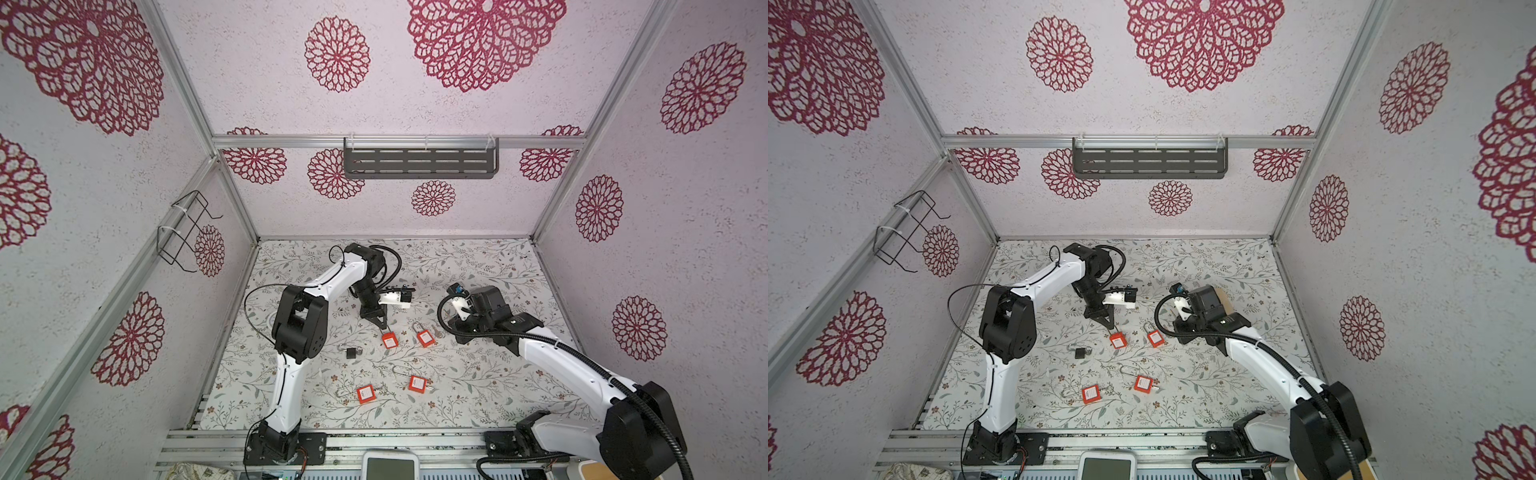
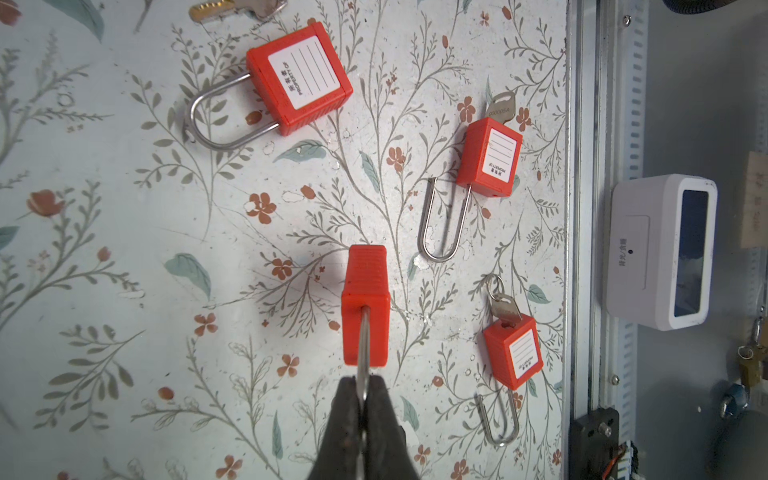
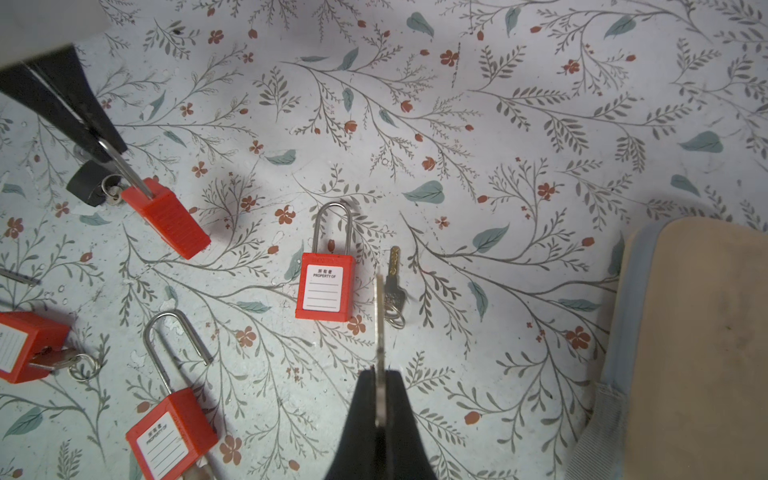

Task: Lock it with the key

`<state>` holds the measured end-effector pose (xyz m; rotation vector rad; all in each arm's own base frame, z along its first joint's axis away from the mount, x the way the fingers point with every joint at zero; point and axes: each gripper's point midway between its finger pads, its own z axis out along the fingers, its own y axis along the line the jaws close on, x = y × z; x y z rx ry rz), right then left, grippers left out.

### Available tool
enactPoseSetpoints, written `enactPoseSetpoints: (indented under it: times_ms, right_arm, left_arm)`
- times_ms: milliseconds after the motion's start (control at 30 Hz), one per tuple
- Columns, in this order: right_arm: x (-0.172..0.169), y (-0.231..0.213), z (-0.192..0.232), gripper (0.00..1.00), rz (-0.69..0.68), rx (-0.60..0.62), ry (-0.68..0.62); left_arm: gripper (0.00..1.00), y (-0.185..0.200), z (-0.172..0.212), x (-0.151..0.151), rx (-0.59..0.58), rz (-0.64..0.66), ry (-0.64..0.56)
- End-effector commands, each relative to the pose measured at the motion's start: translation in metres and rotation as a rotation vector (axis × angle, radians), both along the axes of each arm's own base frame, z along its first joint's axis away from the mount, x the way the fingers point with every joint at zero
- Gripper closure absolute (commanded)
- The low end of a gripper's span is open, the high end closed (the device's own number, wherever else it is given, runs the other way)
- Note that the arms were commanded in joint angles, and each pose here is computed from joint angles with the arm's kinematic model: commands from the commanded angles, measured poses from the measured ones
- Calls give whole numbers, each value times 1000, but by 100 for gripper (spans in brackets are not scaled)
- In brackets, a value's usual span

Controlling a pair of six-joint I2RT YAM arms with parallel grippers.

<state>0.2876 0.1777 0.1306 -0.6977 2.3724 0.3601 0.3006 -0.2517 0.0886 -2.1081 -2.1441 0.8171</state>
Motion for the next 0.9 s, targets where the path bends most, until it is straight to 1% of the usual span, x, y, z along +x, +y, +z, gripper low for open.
enactPoseSetpoints:
  times_ms: [0,233,367,467,567,867]
  right_arm:
    - [4,5,4,100,-18,38,-9]
    - [1,7,2,100,-31,63,3]
    - [0,7,2,100,-32,69,5]
    - [0,7,1,100,-34,70,9]
    - [1,9,0,100,-34,76,13]
    - [1,12,-6,100,-37,89,33]
  left_arm:
    - [100,-4,1,-1,-11,-27,9]
    - [100,-10,-11,-5,23,-53,14]
    - [100,-16,-17,1,24,-47,4]
    - [100,-18,-22,7,42,-47,-21]
    - [98,-21,-25,13,56,-42,-44]
    - [93,-23,-44,32,146,-2,-140]
